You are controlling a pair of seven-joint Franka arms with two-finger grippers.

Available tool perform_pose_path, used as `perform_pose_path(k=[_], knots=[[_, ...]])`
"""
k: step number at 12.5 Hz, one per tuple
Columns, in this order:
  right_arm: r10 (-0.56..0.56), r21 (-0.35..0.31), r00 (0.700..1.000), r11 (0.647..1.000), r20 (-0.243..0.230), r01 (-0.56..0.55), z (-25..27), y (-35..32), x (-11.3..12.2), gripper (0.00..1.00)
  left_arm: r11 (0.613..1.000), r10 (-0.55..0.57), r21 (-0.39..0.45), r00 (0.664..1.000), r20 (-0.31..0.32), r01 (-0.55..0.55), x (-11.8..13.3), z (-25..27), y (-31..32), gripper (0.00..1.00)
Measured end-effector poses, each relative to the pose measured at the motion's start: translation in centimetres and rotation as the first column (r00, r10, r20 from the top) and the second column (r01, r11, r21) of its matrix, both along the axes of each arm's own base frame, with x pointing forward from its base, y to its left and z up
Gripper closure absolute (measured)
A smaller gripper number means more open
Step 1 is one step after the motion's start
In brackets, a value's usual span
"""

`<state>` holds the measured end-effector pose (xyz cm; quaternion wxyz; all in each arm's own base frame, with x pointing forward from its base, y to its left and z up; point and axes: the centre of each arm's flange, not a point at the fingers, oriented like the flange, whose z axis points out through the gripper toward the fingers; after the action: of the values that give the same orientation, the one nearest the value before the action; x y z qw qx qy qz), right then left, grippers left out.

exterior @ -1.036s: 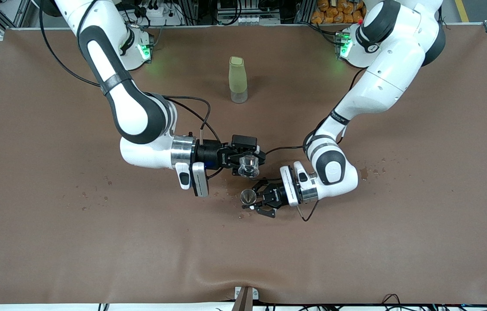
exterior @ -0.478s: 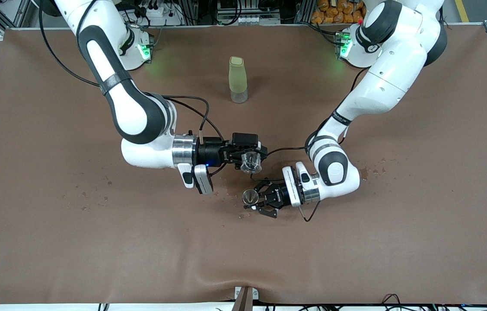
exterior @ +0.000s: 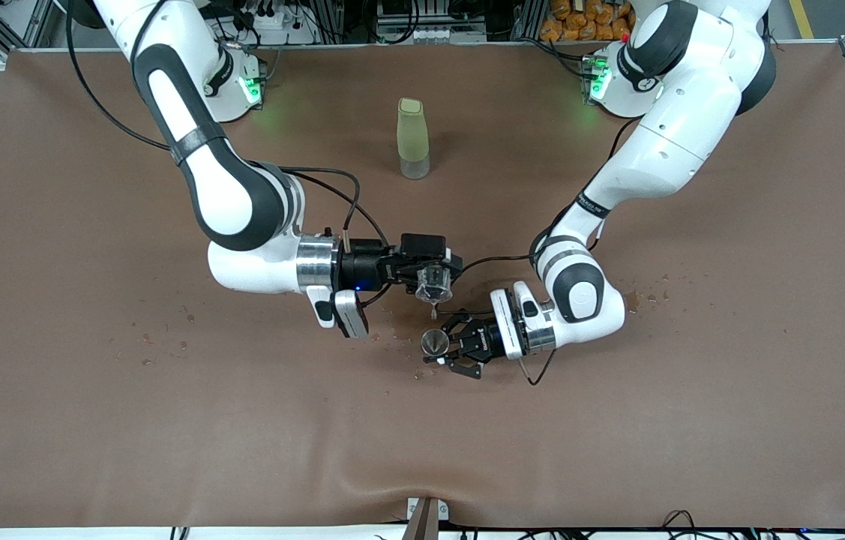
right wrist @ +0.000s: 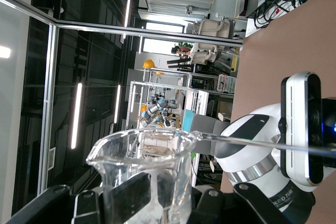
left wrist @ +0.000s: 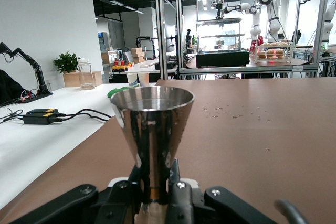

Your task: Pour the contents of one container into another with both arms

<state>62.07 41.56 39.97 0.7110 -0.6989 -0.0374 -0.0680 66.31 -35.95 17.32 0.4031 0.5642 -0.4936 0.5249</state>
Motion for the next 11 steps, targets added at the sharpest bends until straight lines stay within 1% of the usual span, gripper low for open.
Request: perform_pose_path(k=[2, 4, 8, 11], knots=[[-0.008, 0.009, 1.0, 1.0, -0.02, 0.008, -0.3, 0.0, 0.1, 0.85, 1.0, 0.0, 0.0, 1.0, -0.001, 0.0, 0.0, 0.0, 0.0, 0.79], [-0.024, 0.043, 0.998, 0.999, -0.05, 0.026, -0.6, 0.1, 0.2, 0.85, 1.0, 0.002, -0.001, 1.0, -0.005, -0.002, 0.0, 0.0, 0.1, 0.79], [-0.028, 0.064, 0.998, 0.997, -0.06, 0.032, -0.4, 0.4, 0.7, 0.85, 1.0, 0.002, -0.004, 1.0, -0.014, -0.002, 0.1, 0.0, 0.1, 0.79], [-0.029, 0.072, 0.996, 0.997, -0.079, 0.034, -0.4, 0.6, 1.1, 0.85, 1.0, 0.001, -0.006, 1.0, -0.015, -0.001, 0.1, 0.0, 0.1, 0.79]])
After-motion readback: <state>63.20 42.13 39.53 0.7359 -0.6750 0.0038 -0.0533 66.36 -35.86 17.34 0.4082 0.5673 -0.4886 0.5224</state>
